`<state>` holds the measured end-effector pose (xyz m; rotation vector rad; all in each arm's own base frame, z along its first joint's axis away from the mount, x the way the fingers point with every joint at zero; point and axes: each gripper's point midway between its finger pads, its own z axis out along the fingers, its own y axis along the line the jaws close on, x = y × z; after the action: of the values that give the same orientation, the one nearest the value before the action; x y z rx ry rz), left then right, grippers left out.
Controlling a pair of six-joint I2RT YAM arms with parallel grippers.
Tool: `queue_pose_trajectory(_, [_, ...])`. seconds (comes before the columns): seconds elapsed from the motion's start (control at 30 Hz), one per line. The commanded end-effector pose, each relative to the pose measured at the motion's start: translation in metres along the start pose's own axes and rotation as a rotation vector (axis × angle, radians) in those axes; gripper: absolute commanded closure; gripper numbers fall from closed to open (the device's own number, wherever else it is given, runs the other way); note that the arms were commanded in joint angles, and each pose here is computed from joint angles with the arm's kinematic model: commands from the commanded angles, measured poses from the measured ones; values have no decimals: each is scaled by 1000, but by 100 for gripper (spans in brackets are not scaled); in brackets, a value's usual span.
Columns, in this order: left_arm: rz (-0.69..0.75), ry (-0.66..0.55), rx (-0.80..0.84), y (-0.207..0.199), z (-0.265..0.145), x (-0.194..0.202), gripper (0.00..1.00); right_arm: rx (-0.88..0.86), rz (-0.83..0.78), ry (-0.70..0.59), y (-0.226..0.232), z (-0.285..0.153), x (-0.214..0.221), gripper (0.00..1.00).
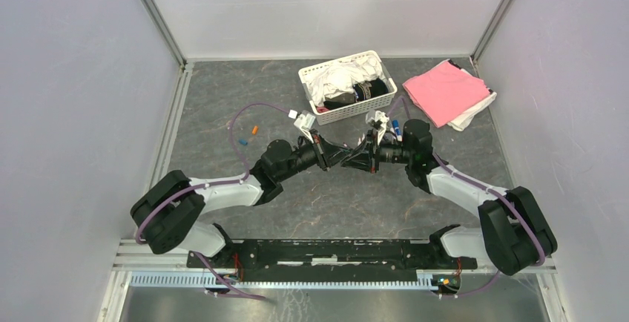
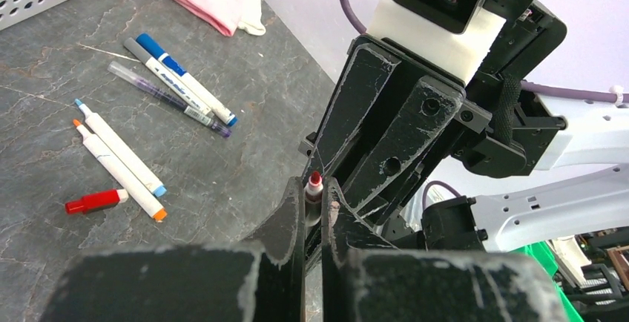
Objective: Insert the pens into the pen caps
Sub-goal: Insert the pen cap onto the pen.
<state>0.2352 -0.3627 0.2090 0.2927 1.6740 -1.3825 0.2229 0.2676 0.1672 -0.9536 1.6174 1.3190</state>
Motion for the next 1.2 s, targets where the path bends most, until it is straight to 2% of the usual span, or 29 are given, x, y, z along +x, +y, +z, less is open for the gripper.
queue_pose_trajectory(0.0, [28,-36,53,-20,3,-17,94,-44,-123,-34,8,3,-26,100])
queue_pose_trajectory(0.13, [42,-66,38,-24,0,-29,69,-41,-128,-21,6,4,-24,100])
queue_pose_trajectory(0.23, [94,-94,-22,-22,-9,-44,45,-47,-166,8,4,3,-22,100])
queue_pose_trajectory(0.37, [229,-105,-117,-15,-26,-60,28,-19,-259,52,-8,-4,-24,100])
queue_pose_trajectory(0.47, [376,-17,-180,-4,-37,-57,17,53,-324,94,-28,-19,-30,100])
queue_pose_trajectory(0.53, [463,74,-234,8,-41,-52,6,121,-362,131,-44,-33,-33,100])
queue_pose_trajectory(0.6, [523,178,-311,24,-43,-49,1,183,-366,157,-60,-49,-34,100])
queue_pose_trajectory(0.77, [592,483,-357,54,-26,-28,0,283,-304,183,-94,-86,-33,100])
queue_pose_trajectory(0.9, [632,733,-369,91,-5,4,1,359,-238,169,-116,-123,-33,100])
queue_pose_trajectory(1.03, [691,913,-341,121,12,28,11,433,-225,145,-126,-151,-35,100])
queue_pose_trajectory(1.17, [743,1033,-264,137,27,46,21,436,-214,129,-127,-156,-37,100])
